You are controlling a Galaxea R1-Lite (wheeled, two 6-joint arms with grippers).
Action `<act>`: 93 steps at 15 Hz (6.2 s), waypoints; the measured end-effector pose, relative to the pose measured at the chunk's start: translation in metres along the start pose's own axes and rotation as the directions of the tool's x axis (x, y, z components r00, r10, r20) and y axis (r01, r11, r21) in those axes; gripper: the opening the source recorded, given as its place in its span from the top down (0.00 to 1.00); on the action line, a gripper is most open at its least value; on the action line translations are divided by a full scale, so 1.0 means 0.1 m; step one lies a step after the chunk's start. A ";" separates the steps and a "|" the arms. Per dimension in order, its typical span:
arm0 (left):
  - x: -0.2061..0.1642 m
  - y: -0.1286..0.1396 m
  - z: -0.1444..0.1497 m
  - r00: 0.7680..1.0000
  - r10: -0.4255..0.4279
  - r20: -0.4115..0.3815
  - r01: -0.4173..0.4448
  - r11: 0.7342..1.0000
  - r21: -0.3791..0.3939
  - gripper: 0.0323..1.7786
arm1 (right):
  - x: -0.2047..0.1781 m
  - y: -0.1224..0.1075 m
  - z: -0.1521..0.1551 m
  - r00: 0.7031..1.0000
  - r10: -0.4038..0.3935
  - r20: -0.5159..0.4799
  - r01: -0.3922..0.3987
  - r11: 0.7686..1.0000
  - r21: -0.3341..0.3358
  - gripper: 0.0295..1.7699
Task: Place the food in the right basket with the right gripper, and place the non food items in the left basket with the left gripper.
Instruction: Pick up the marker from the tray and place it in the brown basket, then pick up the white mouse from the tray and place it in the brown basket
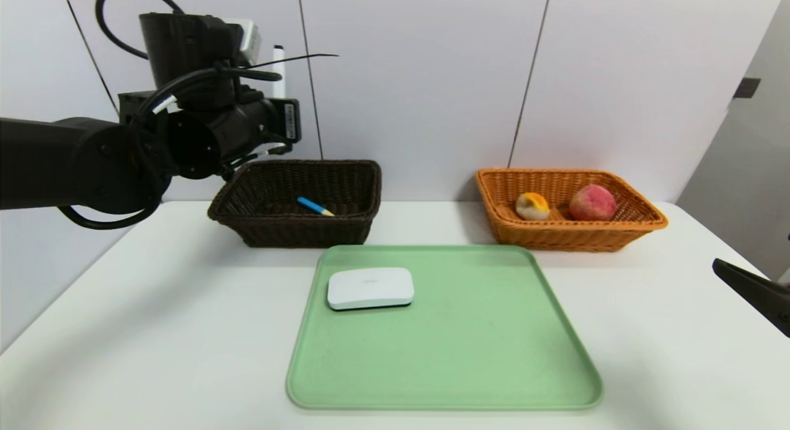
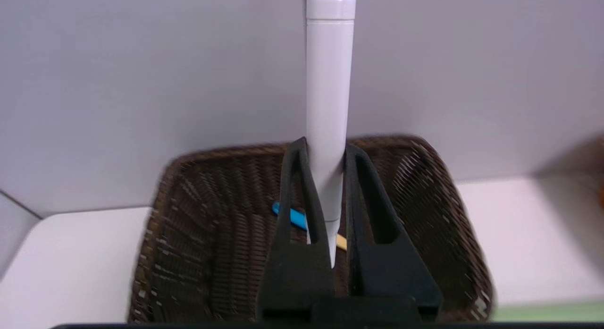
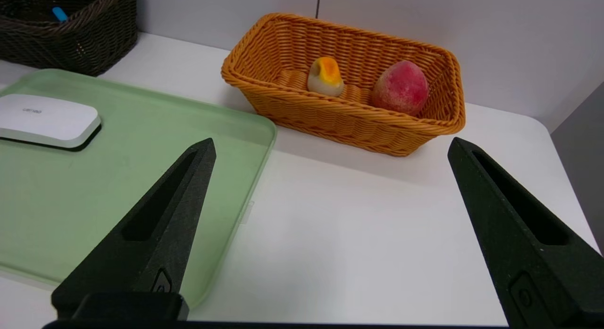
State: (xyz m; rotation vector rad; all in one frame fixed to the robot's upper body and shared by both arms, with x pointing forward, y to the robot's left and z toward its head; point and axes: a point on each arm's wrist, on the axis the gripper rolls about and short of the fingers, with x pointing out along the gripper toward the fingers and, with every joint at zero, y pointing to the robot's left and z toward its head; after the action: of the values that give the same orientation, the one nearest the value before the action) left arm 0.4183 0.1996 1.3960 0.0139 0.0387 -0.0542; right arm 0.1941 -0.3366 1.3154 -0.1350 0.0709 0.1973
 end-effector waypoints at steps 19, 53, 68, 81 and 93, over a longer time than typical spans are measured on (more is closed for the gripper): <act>0.79 0.41 -1.06 0.974 0.115 -0.197 -0.109 0.993 0.042 0.60 | 0.01 0.00 -0.03 1.000 0.002 -0.018 -0.002 1.000 0.001 0.04; -0.23 -0.74 -0.63 0.327 -0.530 -0.782 0.941 0.106 0.321 0.05 | -0.15 0.10 -0.14 0.998 0.070 0.009 -0.070 0.997 0.028 0.04; 0.19 -0.75 -1.15 0.285 -0.479 -0.831 0.959 0.143 0.246 0.05 | -0.25 0.13 -0.18 0.996 0.081 0.035 -0.082 0.996 0.028 0.04; 0.36 -0.67 -1.35 0.260 -0.479 -0.839 0.964 0.177 0.199 0.05 | -0.27 0.14 -0.18 0.995 0.094 0.042 -0.095 0.995 0.024 0.04; 0.42 -0.66 -1.39 0.258 -0.491 -0.832 0.965 0.178 0.194 0.44 | -0.26 0.14 -0.20 0.995 0.098 0.036 -0.099 0.995 0.025 0.04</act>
State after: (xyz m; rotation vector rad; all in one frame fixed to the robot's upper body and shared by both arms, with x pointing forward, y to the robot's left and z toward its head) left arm 0.4516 0.1334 1.2549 0.8486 0.7265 -1.2236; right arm 0.1644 -0.3306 1.2960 -0.1018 0.0454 0.2967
